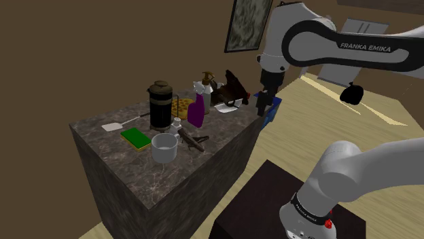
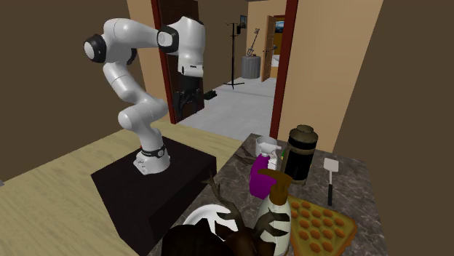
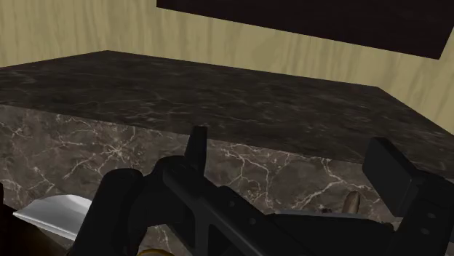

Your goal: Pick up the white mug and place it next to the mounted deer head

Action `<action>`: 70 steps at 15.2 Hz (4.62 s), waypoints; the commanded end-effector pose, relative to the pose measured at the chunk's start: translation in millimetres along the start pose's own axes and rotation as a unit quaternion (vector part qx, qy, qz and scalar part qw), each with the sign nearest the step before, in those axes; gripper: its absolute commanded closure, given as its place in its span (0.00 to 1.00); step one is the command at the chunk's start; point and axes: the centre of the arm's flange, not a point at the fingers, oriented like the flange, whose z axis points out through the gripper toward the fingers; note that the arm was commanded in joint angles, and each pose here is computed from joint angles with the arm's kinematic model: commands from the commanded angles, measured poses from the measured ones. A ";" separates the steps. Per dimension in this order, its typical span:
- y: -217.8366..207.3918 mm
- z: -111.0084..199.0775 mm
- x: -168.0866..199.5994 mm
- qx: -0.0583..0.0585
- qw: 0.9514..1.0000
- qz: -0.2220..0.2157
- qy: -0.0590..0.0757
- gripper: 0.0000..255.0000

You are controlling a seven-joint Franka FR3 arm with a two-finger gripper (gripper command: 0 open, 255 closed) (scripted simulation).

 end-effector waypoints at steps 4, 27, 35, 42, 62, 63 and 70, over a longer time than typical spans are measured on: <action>-27.1 11.8 23.0 0.004 1.000 0.003 0.006 0.00; -233.5 84.7 208.3 0.037 0.998 0.023 0.055 0.00; -302.4 102.1 274.3 0.048 0.996 0.030 0.071 0.00; -305.8 138.5 279.6 0.048 0.996 0.030 0.071 0.00; -304.5 131.1 279.0 0.048 0.996 0.030 0.071 1.00; -303.7 125.9 278.5 0.048 0.996 0.030 0.071 1.00; -298.3 89.6 274.8 0.048 0.996 0.030 0.071 1.00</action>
